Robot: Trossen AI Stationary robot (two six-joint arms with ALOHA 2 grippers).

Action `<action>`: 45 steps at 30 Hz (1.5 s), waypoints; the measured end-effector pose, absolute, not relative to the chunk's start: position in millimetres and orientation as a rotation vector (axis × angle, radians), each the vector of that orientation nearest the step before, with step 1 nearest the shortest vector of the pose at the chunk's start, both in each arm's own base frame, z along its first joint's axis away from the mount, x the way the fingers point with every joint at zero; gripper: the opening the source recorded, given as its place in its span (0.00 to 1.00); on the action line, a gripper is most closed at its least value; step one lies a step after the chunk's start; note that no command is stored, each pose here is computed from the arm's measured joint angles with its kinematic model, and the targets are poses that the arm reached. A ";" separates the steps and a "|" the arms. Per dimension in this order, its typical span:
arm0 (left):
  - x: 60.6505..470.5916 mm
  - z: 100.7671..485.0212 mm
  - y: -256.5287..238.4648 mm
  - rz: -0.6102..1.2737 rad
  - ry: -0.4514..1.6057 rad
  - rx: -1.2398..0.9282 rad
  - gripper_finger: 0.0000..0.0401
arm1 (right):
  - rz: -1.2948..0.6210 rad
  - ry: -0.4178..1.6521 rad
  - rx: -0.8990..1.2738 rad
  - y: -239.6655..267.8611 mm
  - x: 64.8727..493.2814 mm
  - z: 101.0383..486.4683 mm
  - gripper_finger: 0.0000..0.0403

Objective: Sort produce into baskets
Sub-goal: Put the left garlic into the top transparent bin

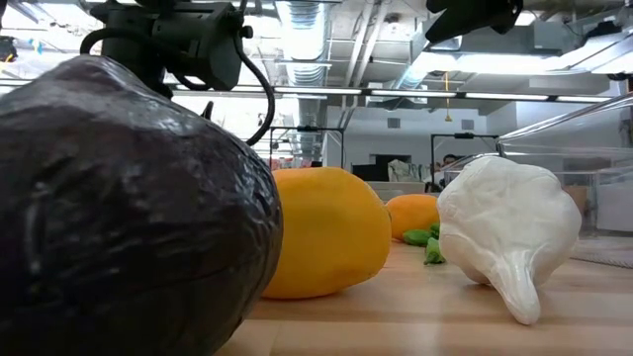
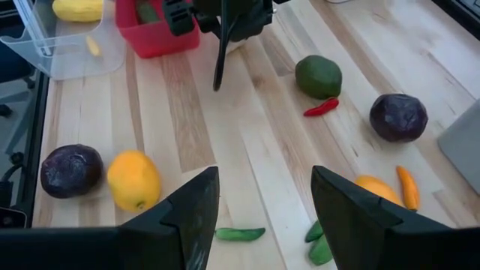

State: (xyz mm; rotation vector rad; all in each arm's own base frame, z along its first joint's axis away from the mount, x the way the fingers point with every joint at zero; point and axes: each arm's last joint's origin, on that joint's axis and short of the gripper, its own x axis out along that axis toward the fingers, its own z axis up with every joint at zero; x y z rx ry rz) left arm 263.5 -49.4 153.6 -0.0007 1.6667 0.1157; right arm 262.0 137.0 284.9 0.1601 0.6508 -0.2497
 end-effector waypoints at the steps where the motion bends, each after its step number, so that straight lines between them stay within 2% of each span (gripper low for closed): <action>1: 263.5 153.6 -49.4 0.115 1.667 0.000 0.38 | -0.250 0.650 0.160 137.0 262.0 284.9 0.59; 11: 263.5 153.5 -49.4 0.107 1.667 0.007 0.26 | -0.250 0.651 0.160 137.0 262.0 285.0 0.59; 18: 265.1 155.5 -49.7 0.107 1.664 0.006 0.25 | -0.250 0.650 0.159 136.8 262.2 285.1 0.59; 26: 287.4 180.2 -54.0 0.067 1.549 0.004 0.25 | -0.237 0.650 0.128 136.3 261.4 286.7 0.59; 35: 318.0 208.8 -58.7 0.040 1.312 -0.021 0.25 | -0.209 0.576 0.128 122.0 244.6 314.6 0.59; 45: 359.3 232.4 -48.9 0.013 0.864 -0.023 0.25 | -0.182 0.457 0.103 97.8 218.9 350.2 0.59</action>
